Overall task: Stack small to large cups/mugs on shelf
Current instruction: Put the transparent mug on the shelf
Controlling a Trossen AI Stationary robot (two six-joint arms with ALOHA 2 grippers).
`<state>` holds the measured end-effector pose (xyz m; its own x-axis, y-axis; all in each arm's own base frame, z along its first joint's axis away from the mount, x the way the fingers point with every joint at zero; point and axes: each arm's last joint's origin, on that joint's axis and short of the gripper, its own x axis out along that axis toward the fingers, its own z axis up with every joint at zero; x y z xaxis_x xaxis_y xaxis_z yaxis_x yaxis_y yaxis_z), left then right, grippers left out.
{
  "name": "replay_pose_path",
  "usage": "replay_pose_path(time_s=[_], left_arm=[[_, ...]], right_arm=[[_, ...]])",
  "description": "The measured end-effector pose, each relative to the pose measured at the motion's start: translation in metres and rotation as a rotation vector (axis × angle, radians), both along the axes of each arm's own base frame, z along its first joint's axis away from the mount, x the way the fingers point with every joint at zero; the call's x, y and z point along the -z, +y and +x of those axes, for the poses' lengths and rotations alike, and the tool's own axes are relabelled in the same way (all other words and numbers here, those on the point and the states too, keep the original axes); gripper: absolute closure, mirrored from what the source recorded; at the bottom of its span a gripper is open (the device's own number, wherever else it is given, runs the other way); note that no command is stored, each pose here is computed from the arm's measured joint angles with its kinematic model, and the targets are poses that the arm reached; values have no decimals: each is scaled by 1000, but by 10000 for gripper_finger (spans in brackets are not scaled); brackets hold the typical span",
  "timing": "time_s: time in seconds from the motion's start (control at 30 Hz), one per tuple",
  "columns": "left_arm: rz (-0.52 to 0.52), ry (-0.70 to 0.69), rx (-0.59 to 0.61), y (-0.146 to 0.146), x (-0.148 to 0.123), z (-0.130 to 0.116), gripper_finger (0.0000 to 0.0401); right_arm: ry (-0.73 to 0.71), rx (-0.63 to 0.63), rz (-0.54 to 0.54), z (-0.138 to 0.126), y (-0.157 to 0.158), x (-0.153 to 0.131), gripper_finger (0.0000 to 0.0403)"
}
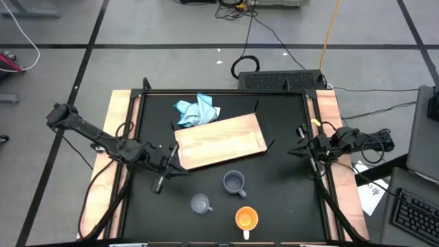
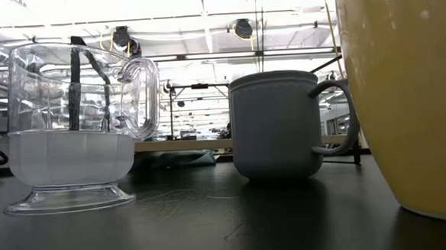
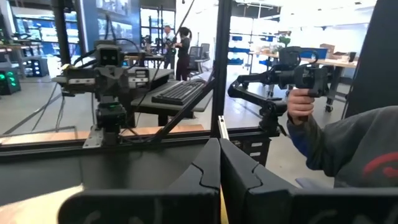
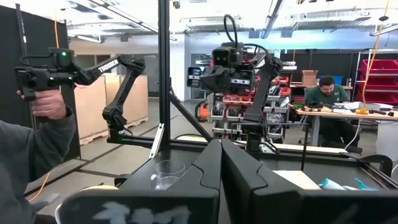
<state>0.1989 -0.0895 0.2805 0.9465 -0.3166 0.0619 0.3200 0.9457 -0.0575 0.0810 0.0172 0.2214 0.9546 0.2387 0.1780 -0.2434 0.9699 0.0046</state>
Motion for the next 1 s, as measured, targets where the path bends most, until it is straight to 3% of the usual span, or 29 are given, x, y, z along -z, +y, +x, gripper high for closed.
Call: replay_pose_path(time_s=[0.23, 0.5, 1.0], left_arm=[[80, 44, 31, -20, -15, 23, 401], [93, 79, 18, -33, -20, 45, 401], [118, 205, 78, -60, -20, 61, 401]], right_arm=[[0, 0, 0, 0, 0, 0, 403], [0, 0, 0, 0, 0, 0, 403], [15, 0, -3, 0, 0, 1, 403]])
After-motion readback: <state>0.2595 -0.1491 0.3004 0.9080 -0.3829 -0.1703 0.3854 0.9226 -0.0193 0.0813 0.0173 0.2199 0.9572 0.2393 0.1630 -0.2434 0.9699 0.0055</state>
